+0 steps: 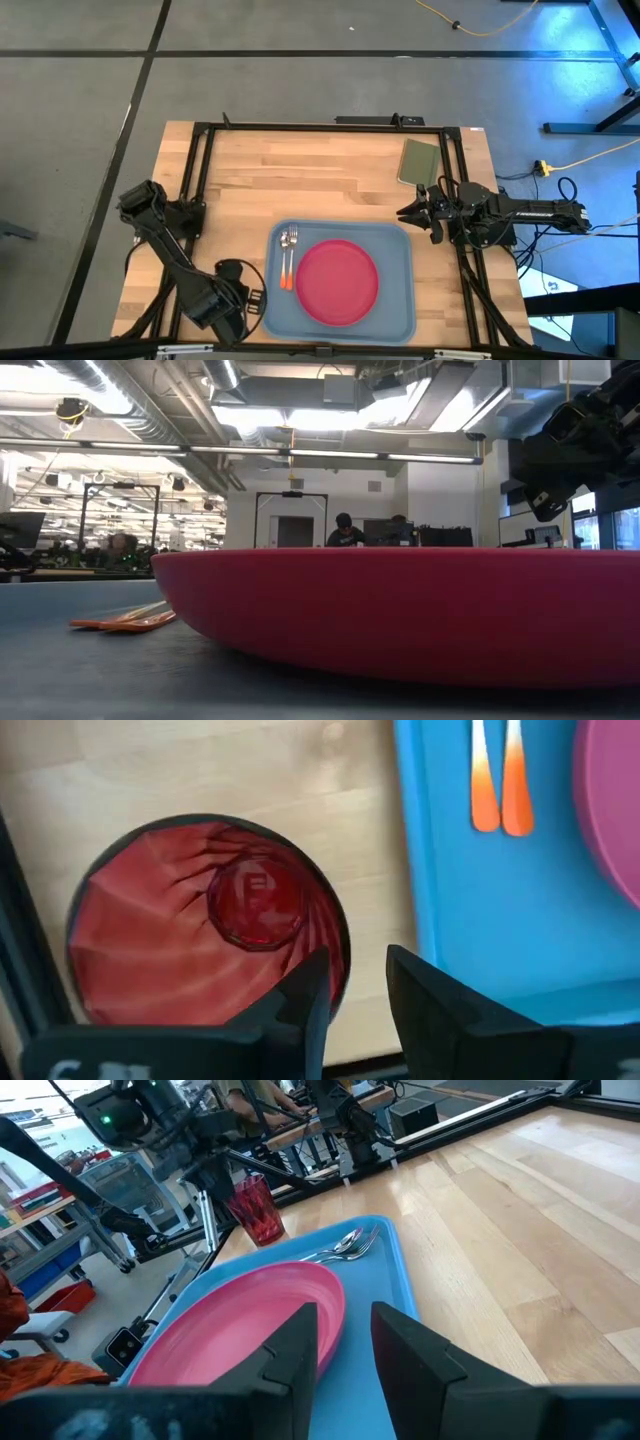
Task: Pick and place plate/cup/fork/spoon on tray
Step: Put the red cup on the right of the blue tray
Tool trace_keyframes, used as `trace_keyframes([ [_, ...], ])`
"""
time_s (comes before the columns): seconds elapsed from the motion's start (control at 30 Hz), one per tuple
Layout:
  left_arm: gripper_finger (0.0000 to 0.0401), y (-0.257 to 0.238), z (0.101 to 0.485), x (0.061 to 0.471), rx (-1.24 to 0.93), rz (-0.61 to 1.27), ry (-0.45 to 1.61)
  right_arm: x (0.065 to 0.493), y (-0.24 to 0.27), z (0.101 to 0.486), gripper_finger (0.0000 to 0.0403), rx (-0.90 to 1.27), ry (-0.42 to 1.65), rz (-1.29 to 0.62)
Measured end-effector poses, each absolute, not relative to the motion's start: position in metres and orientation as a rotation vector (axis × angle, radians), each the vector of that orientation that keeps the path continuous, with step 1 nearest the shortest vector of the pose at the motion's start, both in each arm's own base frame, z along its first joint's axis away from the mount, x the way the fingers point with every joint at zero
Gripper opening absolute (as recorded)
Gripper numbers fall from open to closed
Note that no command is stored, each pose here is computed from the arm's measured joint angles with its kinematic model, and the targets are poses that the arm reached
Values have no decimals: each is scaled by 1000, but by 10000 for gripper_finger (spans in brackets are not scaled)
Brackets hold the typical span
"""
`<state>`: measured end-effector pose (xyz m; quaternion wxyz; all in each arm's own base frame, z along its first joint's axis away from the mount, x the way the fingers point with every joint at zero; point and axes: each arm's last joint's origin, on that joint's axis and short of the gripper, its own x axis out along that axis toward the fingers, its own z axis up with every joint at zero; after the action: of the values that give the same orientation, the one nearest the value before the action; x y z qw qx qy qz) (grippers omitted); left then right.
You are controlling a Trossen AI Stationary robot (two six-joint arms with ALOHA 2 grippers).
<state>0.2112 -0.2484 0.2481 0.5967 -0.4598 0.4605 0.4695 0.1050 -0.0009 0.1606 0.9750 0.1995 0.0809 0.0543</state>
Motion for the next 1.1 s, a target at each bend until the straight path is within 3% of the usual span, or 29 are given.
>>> trace_keyframes([
  [0.63, 88, -243, 215, 206, -1078, 1190, 1026, 105, -1, 161, 101, 402, 163, 110],
  [0.87, 16, -242, 216, 207, -1057, 1162, 1008, 105, -1, 161, 101, 402, 162, 110],
  [1.1, 6, -238, 224, 204, -1096, 1180, 983, 105, -1, 161, 101, 402, 163, 109],
])
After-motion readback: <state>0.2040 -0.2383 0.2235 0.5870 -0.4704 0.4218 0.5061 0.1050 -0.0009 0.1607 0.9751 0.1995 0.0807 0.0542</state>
